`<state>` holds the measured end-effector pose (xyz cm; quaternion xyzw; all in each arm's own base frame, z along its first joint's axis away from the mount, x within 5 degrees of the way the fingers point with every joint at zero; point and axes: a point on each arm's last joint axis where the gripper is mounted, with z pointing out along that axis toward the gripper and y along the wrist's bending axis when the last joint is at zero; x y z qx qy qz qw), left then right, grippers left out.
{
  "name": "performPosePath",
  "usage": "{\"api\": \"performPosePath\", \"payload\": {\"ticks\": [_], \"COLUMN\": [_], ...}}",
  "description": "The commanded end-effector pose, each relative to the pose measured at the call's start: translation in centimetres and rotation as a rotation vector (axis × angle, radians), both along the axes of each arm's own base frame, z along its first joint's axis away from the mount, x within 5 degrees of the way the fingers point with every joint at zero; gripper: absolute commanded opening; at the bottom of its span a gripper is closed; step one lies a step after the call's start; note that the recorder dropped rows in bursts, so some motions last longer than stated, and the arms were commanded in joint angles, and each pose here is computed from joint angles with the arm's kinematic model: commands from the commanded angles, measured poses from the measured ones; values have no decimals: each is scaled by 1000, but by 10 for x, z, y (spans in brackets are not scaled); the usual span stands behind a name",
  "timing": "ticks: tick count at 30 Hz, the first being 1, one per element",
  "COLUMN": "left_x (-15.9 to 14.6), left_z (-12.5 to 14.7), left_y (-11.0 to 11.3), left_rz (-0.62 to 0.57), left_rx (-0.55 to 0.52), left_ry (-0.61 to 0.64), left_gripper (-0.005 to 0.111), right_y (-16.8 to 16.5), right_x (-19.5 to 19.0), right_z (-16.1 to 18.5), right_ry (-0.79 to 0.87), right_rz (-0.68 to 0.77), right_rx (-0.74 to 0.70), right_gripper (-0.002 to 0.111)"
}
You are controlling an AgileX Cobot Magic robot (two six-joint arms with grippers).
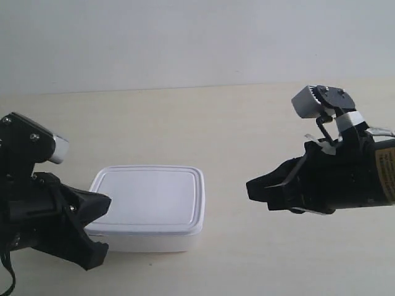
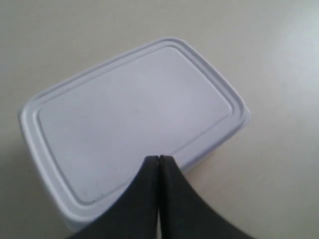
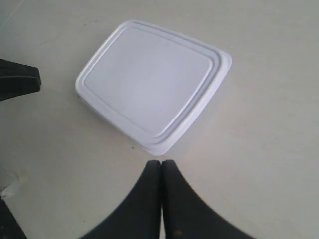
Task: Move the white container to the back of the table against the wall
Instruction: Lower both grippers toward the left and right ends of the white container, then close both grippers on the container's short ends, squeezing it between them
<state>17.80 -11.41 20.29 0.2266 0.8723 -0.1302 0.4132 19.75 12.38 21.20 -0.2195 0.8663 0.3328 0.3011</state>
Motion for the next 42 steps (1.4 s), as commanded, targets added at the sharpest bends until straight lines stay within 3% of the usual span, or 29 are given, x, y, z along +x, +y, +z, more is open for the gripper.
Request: {"api": "performPosePath", "payload": {"ticks": [1,7,16,22,34,42], "left_x": [-3,-9,-13,-11,4,11], "left_z": [-10,-24,-38,-45,-68,-72], "left_y": [-3,1,2,1,5,3], "left_rz": [-29,-28,-34,-49,38,53], "left_rx": [1,31,61,96,226,256], "left_ry": [58,105,159,183,211,213], "left_gripper": [0,0,0,0,0,0], "right_y": [4,27,50,61,84,96], "right_x": [2,-8,-19,-19,-2,13], "right_z": [-5,-15,-37,-56,-70,-83], "right_ry": [63,42,40,45,67,83], "right_rz": [2,125,199,199,225,219], "right_rx": [23,-25,-144,-235,-258,-279], "right_gripper": [0,0,0,0,0,0]}}
